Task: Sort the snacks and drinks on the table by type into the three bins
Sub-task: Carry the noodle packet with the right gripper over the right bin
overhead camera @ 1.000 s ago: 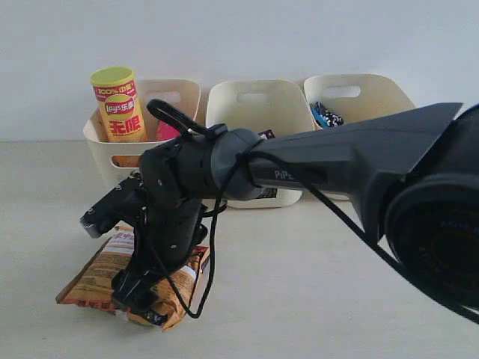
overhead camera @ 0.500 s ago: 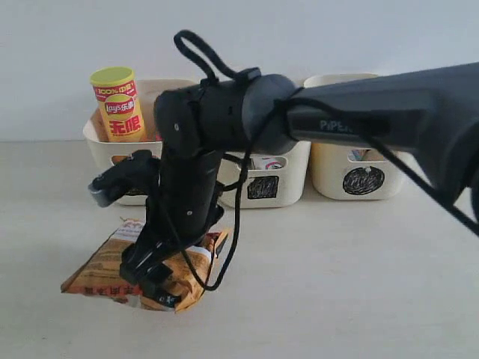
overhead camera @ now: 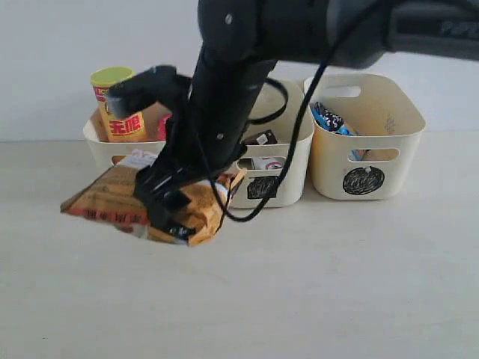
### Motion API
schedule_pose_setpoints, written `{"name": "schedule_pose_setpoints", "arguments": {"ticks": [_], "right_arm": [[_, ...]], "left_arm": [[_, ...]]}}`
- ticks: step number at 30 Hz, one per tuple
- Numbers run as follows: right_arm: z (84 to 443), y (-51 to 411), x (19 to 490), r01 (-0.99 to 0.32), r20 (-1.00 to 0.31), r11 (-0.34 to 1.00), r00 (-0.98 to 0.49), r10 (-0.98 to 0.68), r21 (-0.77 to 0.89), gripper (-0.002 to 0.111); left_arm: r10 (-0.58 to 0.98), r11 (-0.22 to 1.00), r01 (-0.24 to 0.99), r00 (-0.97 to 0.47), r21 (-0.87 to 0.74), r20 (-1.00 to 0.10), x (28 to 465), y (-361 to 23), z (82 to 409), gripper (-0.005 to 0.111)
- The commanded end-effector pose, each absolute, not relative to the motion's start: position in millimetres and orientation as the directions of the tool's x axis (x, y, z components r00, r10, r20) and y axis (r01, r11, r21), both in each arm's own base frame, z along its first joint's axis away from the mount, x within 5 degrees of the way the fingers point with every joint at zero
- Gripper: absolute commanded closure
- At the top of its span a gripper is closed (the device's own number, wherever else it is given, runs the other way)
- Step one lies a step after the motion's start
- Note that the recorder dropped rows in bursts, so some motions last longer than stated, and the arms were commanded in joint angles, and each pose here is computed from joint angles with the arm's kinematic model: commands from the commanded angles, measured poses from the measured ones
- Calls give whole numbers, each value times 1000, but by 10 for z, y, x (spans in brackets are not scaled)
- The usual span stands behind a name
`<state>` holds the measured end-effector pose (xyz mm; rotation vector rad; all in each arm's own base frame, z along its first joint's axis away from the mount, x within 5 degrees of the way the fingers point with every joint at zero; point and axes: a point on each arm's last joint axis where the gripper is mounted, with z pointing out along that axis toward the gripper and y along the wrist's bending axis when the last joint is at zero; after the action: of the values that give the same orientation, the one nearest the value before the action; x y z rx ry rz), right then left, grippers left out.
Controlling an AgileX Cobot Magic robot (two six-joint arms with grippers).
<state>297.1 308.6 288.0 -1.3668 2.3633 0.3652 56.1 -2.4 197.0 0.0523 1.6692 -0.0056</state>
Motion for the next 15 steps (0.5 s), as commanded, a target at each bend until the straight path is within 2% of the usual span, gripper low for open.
{"name": "schedule_pose_setpoints", "arguments": {"ticks": [1,8,15], "right_arm": [[3377,2727,2982,-844,-542,536,-452,-708,3,108],[3855,1919,3199,-718,-623,694,-521,-583,-50,108],[3880,1133,3649,-485,-679,869,-605,-416,-100,108]], "left_arm": [[30,999,35,-104,26,-994,559,-22,1957,102],[30,999,35,-104,26,-994,559,-22,1957,102],[30,999,35,-104,26,-994,559,-22,1957,102]]}}
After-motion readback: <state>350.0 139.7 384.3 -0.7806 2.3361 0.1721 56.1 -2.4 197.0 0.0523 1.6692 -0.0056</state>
